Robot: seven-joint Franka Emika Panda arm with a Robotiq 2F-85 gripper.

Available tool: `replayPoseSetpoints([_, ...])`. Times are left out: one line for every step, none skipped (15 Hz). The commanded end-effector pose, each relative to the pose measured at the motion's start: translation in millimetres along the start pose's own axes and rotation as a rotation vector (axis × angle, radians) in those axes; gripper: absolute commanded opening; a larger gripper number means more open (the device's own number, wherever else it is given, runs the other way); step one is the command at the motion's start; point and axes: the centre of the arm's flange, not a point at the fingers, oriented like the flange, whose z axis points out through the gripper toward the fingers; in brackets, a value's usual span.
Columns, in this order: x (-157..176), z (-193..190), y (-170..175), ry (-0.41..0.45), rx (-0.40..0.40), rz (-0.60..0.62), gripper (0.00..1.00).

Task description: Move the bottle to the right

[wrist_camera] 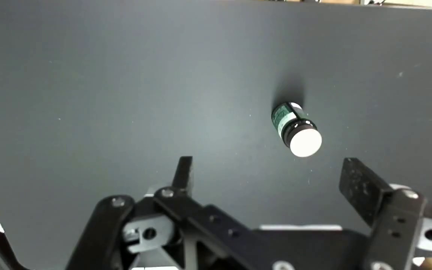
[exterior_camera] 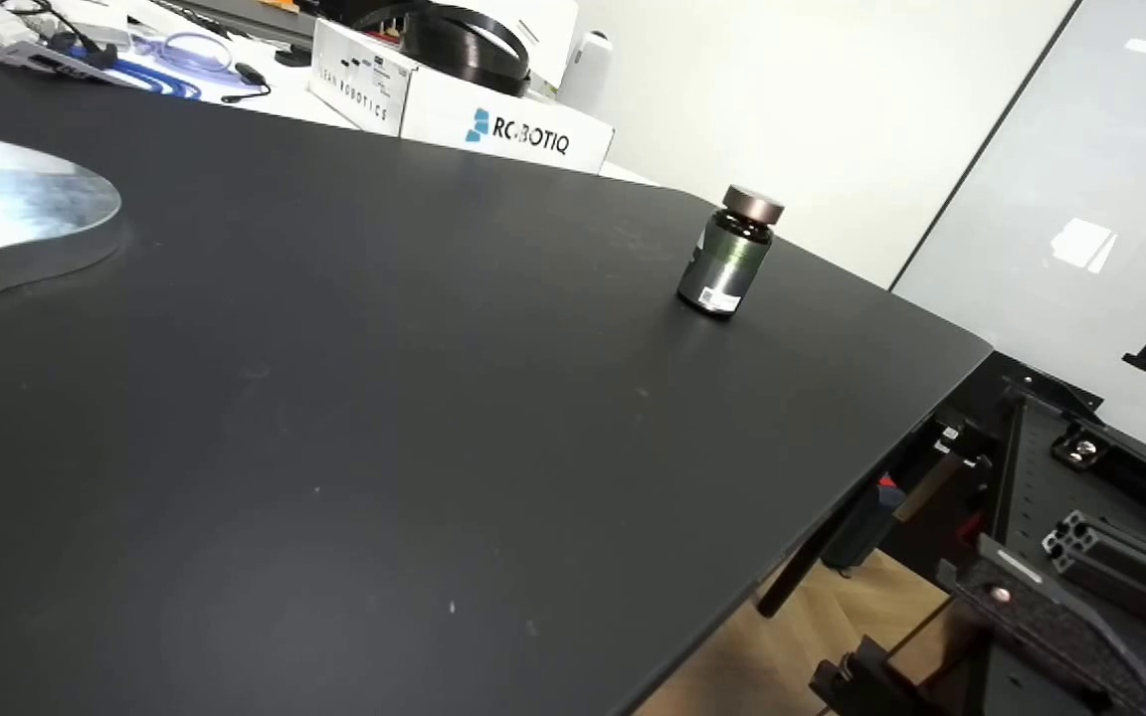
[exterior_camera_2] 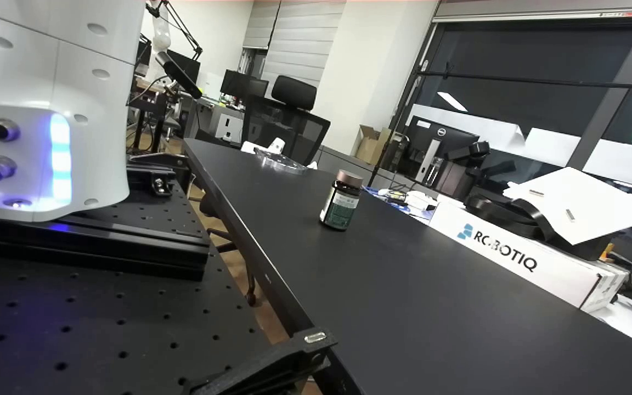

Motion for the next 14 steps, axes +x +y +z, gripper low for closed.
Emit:
replayPoseSetpoints([44,22,-16,0.06,-0.004,0.033,1.0])
replayPoseSetpoints([53,30,-24,0.067,-0.007,0.037,1.0])
replayPoseSetpoints([60,40,-32,0.075,-0.013,0.043,1.0])
replayPoseSetpoints([66,52,-43,0.074,-0.022,0.047,1.0])
replayPoseSetpoints([70,62,-53,0.074,-0.03,0.046,1.0])
replayPoseSetpoints([72,75,-65,0.069,-0.038,0.037,1.0])
replayPoseSetpoints([72,89,-75,0.057,-0.035,0.021,1.0])
replayPoseSetpoints([73,101,-85,0.051,-0.034,0.009,1.0])
replayPoseSetpoints([72,114,-92,0.046,-0.013,-0.024,1.0])
replayPoseSetpoints([72,127,-99,0.044,0.008,-0.065,1.0])
replayPoseSetpoints([72,137,-105,0.038,0.022,-0.089,1.0])
replayPoseSetpoints([73,149,-110,0.029,0.034,-0.108,1.0])
replayPoseSetpoints([74,158,-114,0.026,0.049,-0.126,1.0])
replayPoseSetpoints([75,168,-117,0.043,0.06,-0.158,1.0])
